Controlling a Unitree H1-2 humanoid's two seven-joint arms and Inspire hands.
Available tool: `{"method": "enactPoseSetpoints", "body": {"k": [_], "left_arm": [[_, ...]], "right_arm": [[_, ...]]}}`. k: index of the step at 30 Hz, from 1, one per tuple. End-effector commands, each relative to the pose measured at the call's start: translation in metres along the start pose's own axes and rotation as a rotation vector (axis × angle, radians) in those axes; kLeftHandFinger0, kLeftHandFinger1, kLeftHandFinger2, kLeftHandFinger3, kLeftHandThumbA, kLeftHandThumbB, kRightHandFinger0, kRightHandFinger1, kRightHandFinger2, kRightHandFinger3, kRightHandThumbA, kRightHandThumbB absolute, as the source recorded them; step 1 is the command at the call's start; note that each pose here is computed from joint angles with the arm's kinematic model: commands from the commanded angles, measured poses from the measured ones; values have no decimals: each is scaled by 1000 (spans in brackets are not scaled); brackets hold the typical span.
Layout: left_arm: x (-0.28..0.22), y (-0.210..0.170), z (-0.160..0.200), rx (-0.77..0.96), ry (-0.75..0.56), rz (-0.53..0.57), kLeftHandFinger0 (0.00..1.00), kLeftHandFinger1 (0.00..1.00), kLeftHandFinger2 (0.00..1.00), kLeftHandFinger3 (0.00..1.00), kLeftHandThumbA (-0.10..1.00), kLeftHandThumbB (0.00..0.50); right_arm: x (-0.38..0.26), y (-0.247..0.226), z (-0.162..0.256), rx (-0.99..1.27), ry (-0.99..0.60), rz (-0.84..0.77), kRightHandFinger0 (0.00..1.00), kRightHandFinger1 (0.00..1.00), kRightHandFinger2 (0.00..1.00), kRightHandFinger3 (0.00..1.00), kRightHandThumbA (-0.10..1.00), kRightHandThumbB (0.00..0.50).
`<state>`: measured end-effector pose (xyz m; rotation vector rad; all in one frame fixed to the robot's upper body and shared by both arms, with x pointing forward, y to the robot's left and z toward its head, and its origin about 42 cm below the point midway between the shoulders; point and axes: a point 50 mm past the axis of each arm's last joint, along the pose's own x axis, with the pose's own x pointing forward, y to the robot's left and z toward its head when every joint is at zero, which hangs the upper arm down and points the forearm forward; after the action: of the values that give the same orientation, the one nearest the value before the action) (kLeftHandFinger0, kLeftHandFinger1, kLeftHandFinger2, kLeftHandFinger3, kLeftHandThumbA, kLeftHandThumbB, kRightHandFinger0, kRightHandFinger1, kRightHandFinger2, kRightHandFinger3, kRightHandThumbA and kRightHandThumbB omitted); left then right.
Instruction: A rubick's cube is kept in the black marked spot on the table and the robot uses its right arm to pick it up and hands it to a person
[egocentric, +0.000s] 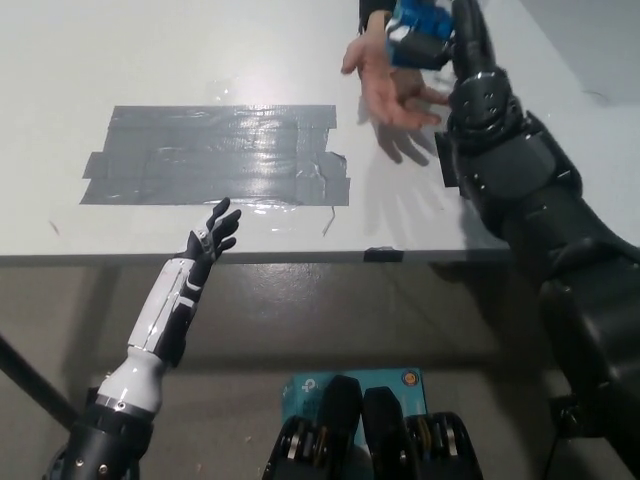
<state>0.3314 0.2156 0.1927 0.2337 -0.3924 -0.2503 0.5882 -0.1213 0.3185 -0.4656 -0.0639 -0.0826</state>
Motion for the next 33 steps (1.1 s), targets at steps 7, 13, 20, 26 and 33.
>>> {"method": "enactPoseSetpoints", "body": {"k": [7,13,20,26,33], "left_arm": [[10,0,12,2,-54,-3,1000,1000,1000,1000,1000,105],[13,1,13,6,-60,-2,1000,1000,1000,1000,1000,106],[16,4,13,10,-65,-7,1000,1000,1000,1000,1000,112],[17,5,13,9,-65,-2,1000,1000,1000,1000,1000,111],[19,6,14,12,-63,-2,1000,1000,1000,1000,1000,115]], "right_arm": [[-5,24,24,-103,-104,42,15,526,965,866,-100,225],[-9,32,9,-137,-69,91,64,493,931,933,-100,226],[-4,23,-3,-261,66,276,1000,1000,1000,1000,695,483],[1,10,-2,-251,42,226,1000,1000,1000,1000,825,500],[16,-34,44,-96,-130,40,1000,1000,1000,1000,874,500]]}}
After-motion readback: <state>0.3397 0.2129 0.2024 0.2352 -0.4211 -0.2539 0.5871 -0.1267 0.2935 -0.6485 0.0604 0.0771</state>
